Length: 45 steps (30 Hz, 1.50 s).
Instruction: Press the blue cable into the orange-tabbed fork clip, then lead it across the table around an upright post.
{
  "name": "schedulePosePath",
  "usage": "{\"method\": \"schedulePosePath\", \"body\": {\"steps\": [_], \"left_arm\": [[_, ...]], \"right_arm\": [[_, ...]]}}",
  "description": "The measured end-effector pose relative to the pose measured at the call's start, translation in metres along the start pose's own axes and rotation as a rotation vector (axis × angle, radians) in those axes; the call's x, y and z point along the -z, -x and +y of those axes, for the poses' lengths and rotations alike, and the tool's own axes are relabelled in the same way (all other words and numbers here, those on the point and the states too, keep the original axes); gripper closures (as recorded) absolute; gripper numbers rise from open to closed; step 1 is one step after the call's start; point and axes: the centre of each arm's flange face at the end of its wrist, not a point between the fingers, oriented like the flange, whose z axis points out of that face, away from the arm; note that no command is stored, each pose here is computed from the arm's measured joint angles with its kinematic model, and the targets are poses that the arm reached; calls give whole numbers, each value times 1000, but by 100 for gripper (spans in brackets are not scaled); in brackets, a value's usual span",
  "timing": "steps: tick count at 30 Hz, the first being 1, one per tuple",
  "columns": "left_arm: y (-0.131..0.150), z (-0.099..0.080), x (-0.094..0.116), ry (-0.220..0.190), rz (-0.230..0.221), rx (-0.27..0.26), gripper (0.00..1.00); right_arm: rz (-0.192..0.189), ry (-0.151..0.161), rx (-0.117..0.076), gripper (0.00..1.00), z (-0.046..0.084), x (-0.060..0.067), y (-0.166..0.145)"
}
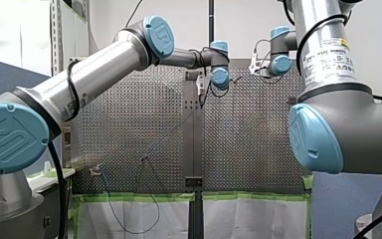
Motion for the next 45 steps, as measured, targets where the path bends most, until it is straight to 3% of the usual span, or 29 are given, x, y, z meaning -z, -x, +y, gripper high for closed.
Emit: {"method": "schedulePosePath", "body": {"steps": [1,2,3,4,5,6,7,18,19,23,24,25,35,45], "left_arm": [[-1,0,0,-3,-2,-1,89],[-2,-1,0,-6,-3,-2,89],[-3,-1,0,-7,-3,-4,67],[-4,-1,0,-9,-4,-6,60],[-5,-2,0,-12,-4,-10,60],[-7,-3,0,-14,-3,-12,41],[-8,-3,0,-16,-2,-14,33],[-54,8,4,-40,92,-59,37],[-57,9,4,-42,98,-61,31],[-66,12,3,-57,108,-59,31],[-66,12,3,-60,108,-59,27],[-67,12,3,-62,109,-59,0],[-67,15,2,-35,106,-14,0],[-62,17,2,10,97,-13,0]], "right_arm": [[-1,0,0,100,0,0,0],[-2,0,0,100,0,0,0],[-4,0,-1,100,0,0,1],[-6,0,-1,100,0,1,1],[-8,1,-1,100,0,1,2],[-10,1,-1,100,1,1,3],[-12,2,-2,100,1,1,3],[-63,13,-6,100,3,11,30],[-67,13,-6,100,3,12,32],[-86,15,-8,100,3,16,42],[-91,15,-9,100,2,17,45],[-95,15,-9,100,2,18,47],[-114,26,-43,100,1,29,85],[-196,25,-50,100,-1,44,174]]}}
